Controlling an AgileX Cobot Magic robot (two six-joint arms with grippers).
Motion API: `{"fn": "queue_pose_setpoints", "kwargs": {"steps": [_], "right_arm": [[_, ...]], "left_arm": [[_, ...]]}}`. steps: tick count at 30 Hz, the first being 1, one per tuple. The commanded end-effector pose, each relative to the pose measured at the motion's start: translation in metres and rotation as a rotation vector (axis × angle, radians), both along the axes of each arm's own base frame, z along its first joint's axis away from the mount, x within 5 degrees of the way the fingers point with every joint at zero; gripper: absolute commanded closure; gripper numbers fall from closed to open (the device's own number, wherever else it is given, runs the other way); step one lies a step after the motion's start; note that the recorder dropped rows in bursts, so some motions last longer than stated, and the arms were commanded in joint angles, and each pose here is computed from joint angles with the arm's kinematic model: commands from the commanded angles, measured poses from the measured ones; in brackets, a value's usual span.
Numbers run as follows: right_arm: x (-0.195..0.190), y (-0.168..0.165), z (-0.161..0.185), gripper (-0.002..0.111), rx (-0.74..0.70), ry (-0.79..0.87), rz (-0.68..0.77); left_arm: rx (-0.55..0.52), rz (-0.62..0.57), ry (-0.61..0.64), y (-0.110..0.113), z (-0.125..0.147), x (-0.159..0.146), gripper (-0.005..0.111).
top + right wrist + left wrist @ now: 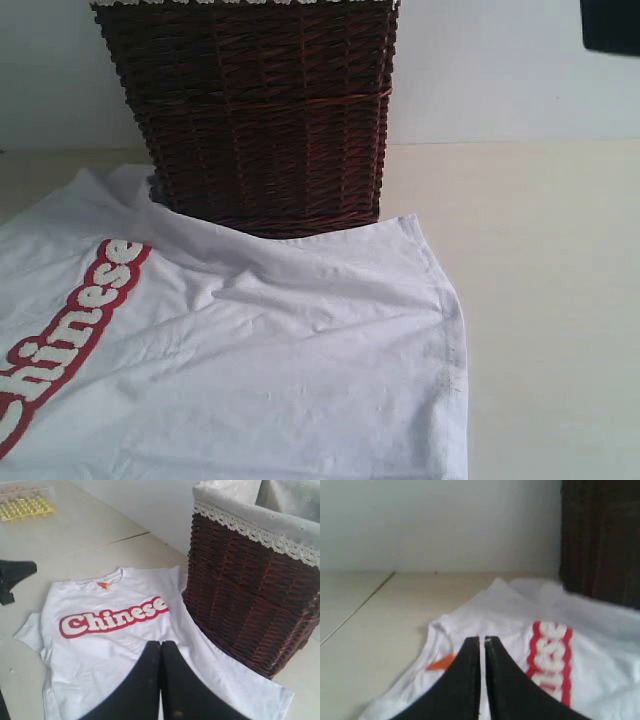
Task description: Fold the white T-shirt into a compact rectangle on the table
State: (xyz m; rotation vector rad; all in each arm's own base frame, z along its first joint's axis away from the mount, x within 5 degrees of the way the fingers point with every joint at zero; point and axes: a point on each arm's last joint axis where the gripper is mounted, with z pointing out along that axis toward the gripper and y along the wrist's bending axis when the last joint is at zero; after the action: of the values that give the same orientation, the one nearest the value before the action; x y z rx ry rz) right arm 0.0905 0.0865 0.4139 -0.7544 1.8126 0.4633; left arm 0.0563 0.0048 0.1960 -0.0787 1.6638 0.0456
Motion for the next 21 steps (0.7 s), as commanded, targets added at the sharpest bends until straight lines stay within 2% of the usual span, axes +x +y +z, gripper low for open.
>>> {"fn": "queue_pose_setpoints", "kwargs": {"steps": [1, 10, 13, 15, 16, 20, 21], "right_arm": [[-0.004, -0.008, -0.009, 0.108, -0.019, -0.016, -0.027], [-0.001, -0.013, -0.009, 0.108, -0.050, -0.048, -0.075], [0.000, -0.013, -0.008, 0.108, -0.041, -0.055, -0.088], [0.001, -0.013, -0.006, 0.108, -0.024, -0.067, -0.086], [0.001, -0.012, -0.005, 0.108, -0.016, -0.075, -0.083], [0.001, -0.012, -0.004, 0.108, -0.012, -0.083, -0.082], [0.001, -0.012, -0.004, 0.108, -0.012, -0.083, -0.082]], "left_arm": [[-0.329, -0.035, -0.329, -0.001, 0.029, -0.002, 0.100], [-0.347, -0.102, -0.697, -0.001, 0.059, -0.015, 0.100], [-0.451, -0.170, -0.844, -0.002, 0.070, -0.023, 0.100], [-0.529, -0.192, -0.801, -0.002, 0.071, -0.021, 0.102], [-0.526, -0.201, -0.773, -0.004, 0.076, -0.021, 0.105], [-0.333, -0.179, -0.585, -0.010, 0.123, -0.016, 0.107], [-0.358, -0.186, -0.557, -0.011, 0.133, -0.014, 0.107]]}}
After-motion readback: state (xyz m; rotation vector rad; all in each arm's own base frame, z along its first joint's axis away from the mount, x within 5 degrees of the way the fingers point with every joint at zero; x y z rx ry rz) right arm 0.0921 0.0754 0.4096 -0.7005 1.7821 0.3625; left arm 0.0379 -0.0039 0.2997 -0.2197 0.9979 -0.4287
